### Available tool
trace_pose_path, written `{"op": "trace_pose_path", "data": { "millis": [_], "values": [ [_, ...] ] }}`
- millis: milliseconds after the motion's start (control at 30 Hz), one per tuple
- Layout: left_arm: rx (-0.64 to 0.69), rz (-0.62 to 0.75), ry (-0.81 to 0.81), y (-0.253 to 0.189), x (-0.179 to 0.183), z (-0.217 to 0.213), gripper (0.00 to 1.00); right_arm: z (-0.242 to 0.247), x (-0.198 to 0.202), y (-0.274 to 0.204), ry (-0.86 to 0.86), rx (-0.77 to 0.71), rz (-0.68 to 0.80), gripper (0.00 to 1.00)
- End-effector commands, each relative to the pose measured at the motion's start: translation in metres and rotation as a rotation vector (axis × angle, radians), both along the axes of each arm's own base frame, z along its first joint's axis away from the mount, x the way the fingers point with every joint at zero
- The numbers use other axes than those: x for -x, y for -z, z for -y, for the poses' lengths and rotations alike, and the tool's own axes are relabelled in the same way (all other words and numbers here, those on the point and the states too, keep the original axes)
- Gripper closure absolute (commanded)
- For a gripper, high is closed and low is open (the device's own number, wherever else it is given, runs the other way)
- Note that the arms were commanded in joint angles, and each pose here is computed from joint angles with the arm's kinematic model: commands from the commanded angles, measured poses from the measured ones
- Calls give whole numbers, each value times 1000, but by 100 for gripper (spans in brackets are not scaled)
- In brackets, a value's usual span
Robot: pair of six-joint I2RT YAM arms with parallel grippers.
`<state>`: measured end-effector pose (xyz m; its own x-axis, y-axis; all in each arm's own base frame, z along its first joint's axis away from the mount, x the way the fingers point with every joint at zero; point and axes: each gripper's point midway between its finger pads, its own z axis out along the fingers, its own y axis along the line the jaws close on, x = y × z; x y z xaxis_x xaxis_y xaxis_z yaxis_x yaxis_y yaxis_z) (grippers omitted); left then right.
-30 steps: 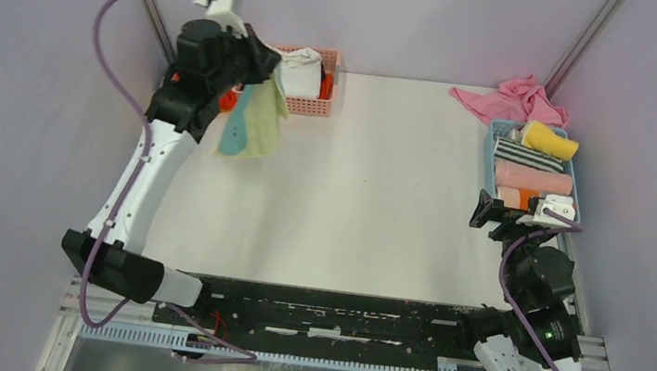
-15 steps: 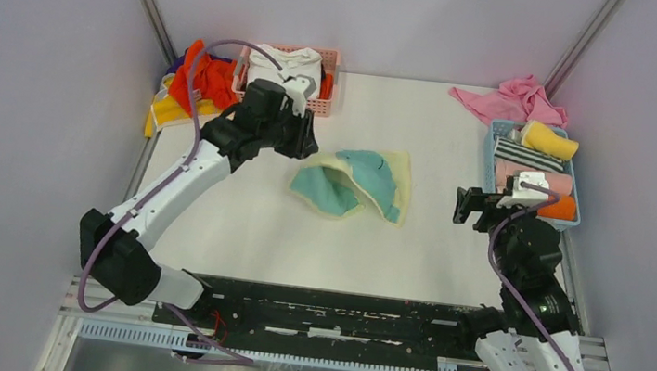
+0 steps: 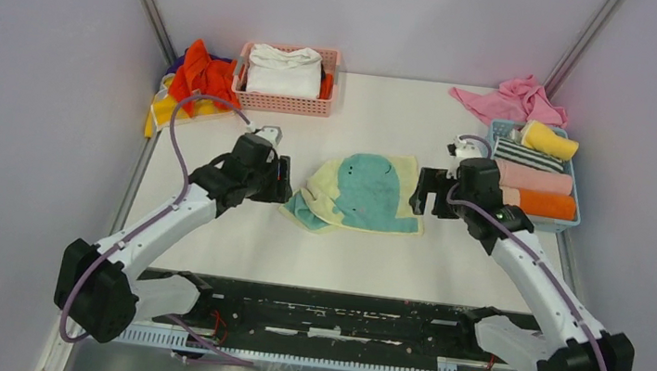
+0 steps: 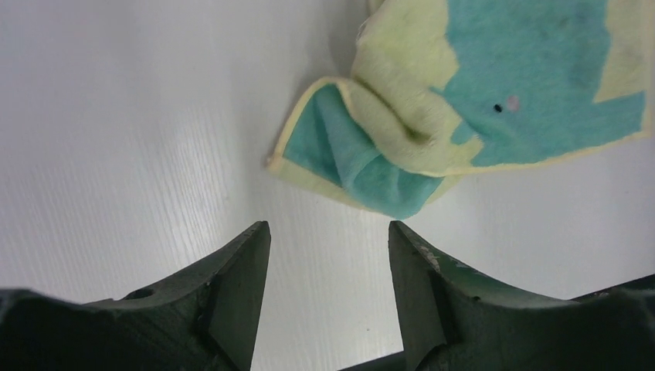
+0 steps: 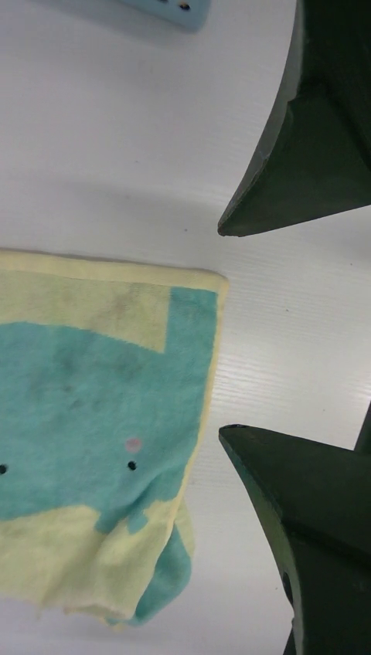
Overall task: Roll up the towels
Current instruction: Place the towel at the center of the board, then flatten out the towel at the center of the board.
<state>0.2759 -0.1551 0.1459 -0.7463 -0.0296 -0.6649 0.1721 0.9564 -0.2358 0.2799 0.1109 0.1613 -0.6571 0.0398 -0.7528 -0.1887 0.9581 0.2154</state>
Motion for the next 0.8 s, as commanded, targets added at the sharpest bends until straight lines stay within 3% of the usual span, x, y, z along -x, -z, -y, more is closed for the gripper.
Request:
{"op": "trace_pose_path", "data": {
  "millis": [0, 300, 767],
  "values": [
    [44, -39, -168, 26, -1, -10, 34, -10, -7, 18, 27, -33, -107, 1],
    [23, -134, -197, 73, -2, -12, 33, 9, -8, 94, 167, 136, -399, 18],
    [-27, -184, -178, 96, -1, -13, 35, 8, 2, 136, 179, 210, -522, 39]
  ]
}}
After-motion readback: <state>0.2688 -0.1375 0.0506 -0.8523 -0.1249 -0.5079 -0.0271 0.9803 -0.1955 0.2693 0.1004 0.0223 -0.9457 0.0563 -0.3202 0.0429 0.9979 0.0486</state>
